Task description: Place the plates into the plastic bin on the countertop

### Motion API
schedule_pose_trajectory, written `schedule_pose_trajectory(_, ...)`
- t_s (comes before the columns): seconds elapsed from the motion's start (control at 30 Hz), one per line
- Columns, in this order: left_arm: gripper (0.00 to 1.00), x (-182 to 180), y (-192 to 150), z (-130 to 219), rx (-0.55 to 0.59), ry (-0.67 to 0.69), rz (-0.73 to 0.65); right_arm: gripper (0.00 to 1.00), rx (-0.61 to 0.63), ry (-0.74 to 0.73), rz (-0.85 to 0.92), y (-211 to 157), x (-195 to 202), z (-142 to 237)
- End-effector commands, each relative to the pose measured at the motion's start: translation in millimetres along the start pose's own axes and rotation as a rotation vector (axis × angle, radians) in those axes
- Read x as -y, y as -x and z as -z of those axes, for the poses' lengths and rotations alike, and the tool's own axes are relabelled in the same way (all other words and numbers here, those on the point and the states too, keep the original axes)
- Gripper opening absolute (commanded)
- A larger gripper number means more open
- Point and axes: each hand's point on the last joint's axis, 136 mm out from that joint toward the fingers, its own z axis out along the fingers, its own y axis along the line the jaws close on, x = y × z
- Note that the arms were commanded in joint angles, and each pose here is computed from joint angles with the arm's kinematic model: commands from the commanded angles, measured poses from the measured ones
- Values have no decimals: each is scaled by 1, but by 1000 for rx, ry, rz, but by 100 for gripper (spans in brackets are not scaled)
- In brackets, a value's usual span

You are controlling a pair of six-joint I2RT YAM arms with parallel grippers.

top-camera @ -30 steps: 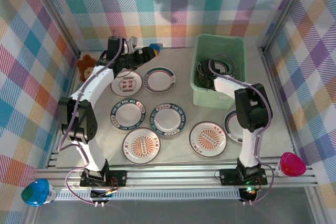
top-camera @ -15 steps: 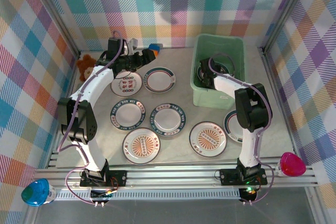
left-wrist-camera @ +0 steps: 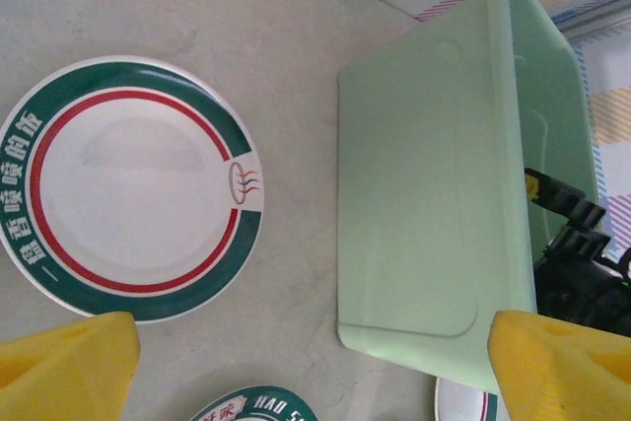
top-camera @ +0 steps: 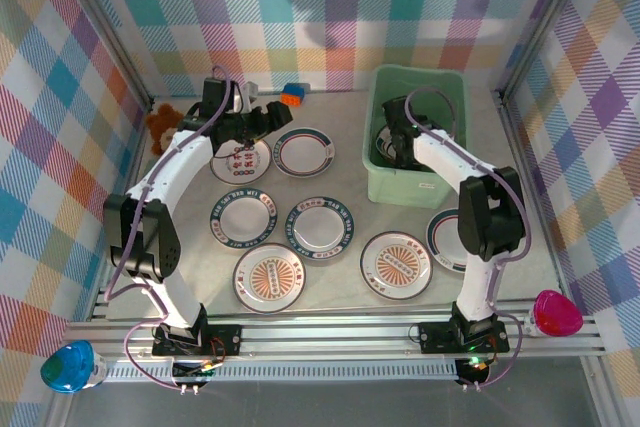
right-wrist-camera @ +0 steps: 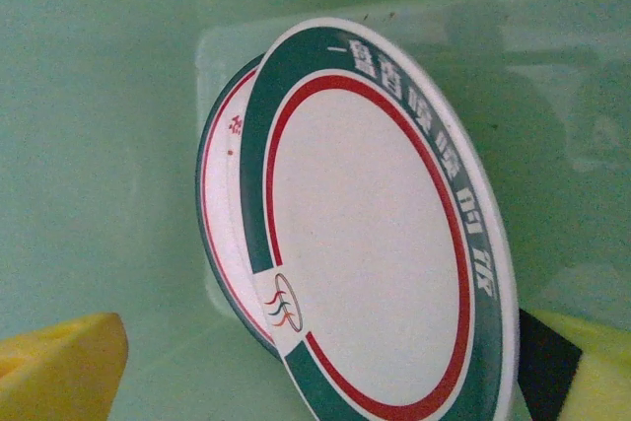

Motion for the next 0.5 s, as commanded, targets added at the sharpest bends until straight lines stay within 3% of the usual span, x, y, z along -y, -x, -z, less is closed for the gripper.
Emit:
schedule_pose_trajectory(0.0, 91, -6, -2, 10, 6, 35, 41, 99, 21, -24, 3, 11, -4, 25)
schedule_pose_trajectory(0.27, 91, -10, -11, 4, -20, 68, 70, 99, 28, -51, 26, 16, 0, 30)
schedule_pose_trajectory(0.47, 91, -9, -14, -1, -31, 75, 67, 99, 18, 42, 39, 18, -20, 37)
